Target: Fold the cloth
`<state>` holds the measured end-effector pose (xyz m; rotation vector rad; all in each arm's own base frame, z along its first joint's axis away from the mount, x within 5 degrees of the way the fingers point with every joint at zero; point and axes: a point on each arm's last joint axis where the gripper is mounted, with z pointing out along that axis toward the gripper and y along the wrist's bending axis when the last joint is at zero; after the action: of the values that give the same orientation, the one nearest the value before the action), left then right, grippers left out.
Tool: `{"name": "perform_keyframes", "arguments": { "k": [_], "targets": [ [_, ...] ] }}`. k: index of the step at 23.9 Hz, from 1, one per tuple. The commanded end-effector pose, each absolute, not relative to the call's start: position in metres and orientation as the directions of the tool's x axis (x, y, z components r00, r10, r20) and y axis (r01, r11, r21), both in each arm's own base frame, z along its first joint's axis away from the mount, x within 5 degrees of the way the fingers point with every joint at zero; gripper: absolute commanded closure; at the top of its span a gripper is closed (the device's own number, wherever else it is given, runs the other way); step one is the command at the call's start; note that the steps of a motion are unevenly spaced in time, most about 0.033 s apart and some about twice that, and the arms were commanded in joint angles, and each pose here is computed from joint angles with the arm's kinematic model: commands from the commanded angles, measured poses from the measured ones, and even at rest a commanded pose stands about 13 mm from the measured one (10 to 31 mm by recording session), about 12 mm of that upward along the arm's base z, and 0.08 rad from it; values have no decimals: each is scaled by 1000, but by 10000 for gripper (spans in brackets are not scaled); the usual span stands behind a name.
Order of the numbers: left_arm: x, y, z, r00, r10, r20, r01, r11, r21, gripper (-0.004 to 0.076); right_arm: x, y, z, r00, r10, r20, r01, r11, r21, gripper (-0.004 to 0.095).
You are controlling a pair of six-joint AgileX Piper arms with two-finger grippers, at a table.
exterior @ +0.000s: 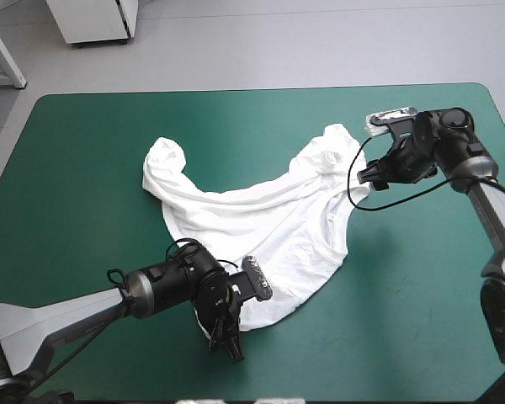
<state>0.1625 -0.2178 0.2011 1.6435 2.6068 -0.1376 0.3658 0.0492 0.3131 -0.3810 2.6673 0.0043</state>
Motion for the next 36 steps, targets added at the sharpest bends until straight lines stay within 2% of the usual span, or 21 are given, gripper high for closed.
{"name": "perform_keyframes", "arguments": {
  "k": [1,5,7,13,16,19,22,23,25,29,31,32,33,35,36],
  "targets": [
    [154,-225,194,-487,870,-75,868,473,-148,731,383,52,319,-828,-261,-496,-265,962,-65,248],
    [153,-225,194,-492,868,-71,865,477,-153,734,425,61,306,-809,-234,-540,-259,966,-30,248],
    [152,-226,194,-497,865,-74,861,481,-167,734,448,65,295,-818,-213,-534,-246,969,-10,247],
    [152,-226,194,-505,860,-74,855,488,-174,734,469,69,264,-847,-207,-489,-244,970,12,264],
    [152,-227,194,-506,859,-79,856,488,-173,734,470,70,254,-862,-205,-464,-245,969,26,315],
    [152,-227,194,-505,859,-81,856,487,-171,734,470,74,246,-872,-221,-436,-261,965,32,459],
    [153,-227,194,-506,858,-87,857,487,-169,734,470,82,237,-875,-258,-410,-305,951,51,665],
    [153,-227,194,-506,858,-89,857,488,-169,734,469,87,234,-878,-261,-402,-317,945,80,763],
    [153,-227,194,-504,859,-91,858,486,-166,734,468,94,227,-879,-285,-384,-353,928,119,897],
    [157,-224,198,-512,855,-79,857,503,-113,734,463,101,222,-899,-283,-334,-353,920,172,919],
    [159,-220,212,-512,856,-79,859,506,-86,734,458,98,233,-902,-281,-328,-346,925,159,919],
    [160,-216,235,-520,847,-114,854,518,-50,734,453,96,250,-892,-285,-351,-352,925,145,919],
    [159,-213,254,-527,835,-159,848,530,-30,734,450,94,262,-884,-280,-375,-353,925,142,920],
    [157,-199,325,-553,767,-327,803,595,39,734,431,85,312,-850,-258,-459,-352,927,132,921],
    [156,-193,346,-554,745,-372,787,615,59,734,424,82,327,-842,-246,-479,-346,929,131,921]
  ]
}}
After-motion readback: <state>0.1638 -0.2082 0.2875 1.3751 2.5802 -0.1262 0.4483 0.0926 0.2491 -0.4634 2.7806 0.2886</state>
